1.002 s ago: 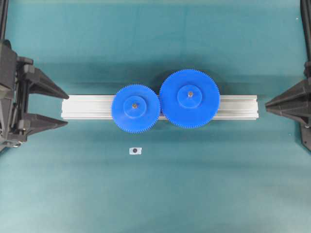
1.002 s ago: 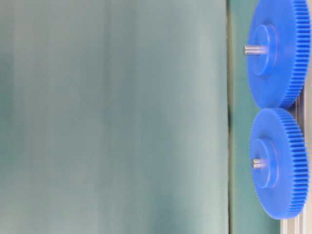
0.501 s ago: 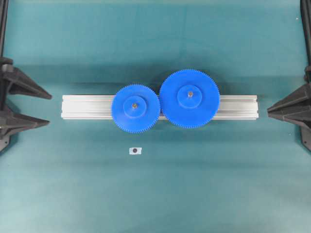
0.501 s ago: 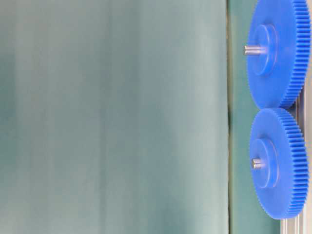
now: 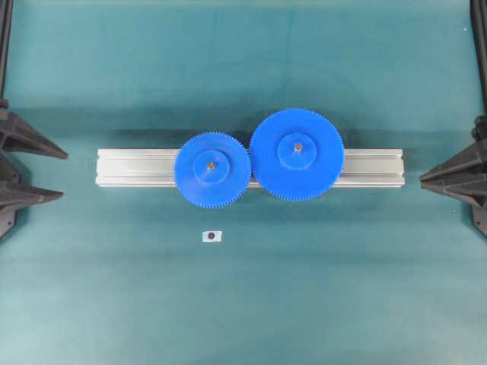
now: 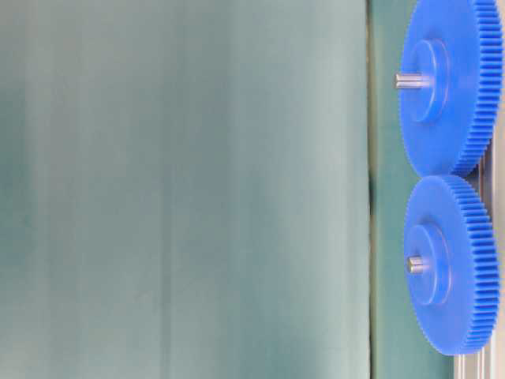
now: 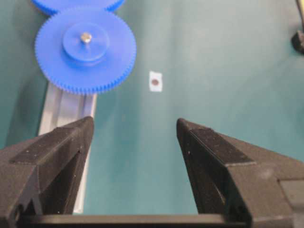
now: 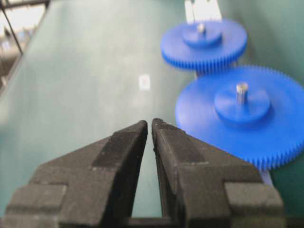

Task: Insert the small gear onto the shaft.

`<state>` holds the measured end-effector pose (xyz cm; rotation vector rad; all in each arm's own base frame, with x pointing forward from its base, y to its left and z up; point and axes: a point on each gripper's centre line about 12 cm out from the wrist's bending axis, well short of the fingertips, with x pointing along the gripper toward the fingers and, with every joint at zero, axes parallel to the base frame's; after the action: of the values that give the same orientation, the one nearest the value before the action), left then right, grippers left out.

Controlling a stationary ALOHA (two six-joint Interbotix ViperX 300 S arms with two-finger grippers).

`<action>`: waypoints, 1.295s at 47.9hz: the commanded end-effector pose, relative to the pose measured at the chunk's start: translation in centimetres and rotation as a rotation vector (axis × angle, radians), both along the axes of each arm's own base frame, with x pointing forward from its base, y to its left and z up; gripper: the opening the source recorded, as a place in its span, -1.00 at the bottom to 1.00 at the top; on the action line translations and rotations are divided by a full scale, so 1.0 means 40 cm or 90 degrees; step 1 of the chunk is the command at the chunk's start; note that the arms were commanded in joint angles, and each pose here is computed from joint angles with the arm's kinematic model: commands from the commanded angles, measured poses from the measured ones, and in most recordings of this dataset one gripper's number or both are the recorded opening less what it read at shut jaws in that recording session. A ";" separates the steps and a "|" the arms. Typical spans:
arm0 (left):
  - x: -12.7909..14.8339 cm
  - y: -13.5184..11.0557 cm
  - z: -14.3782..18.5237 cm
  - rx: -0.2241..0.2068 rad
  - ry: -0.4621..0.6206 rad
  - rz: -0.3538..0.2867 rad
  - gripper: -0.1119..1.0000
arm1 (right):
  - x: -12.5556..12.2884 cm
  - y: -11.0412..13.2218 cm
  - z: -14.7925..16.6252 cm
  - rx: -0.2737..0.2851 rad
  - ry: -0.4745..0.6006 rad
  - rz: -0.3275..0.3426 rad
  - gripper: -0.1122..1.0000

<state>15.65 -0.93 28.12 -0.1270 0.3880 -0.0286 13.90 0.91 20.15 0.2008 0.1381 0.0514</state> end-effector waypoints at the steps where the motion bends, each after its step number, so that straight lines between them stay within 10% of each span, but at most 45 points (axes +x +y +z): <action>1: -0.010 0.000 0.004 0.001 -0.018 -0.002 0.61 | 0.003 -0.001 0.003 0.004 -0.028 -0.002 -0.32; 23: -0.023 0.001 -0.072 0.055 -0.039 -0.022 0.61 | -0.006 -0.001 -0.054 -0.015 0.003 0.000 -0.32; 45: -0.023 0.001 -0.082 0.012 -0.041 -0.006 0.61 | -0.019 -0.003 -0.109 -0.015 0.098 -0.001 -0.32; 62: -0.030 0.001 -0.092 0.038 -0.055 -0.017 0.61 | -0.032 -0.004 -0.156 0.037 0.112 -0.013 -0.32</action>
<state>14.35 -0.87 24.14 -0.0612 0.3147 -0.0476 12.60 0.79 14.19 0.2296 0.3035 0.0263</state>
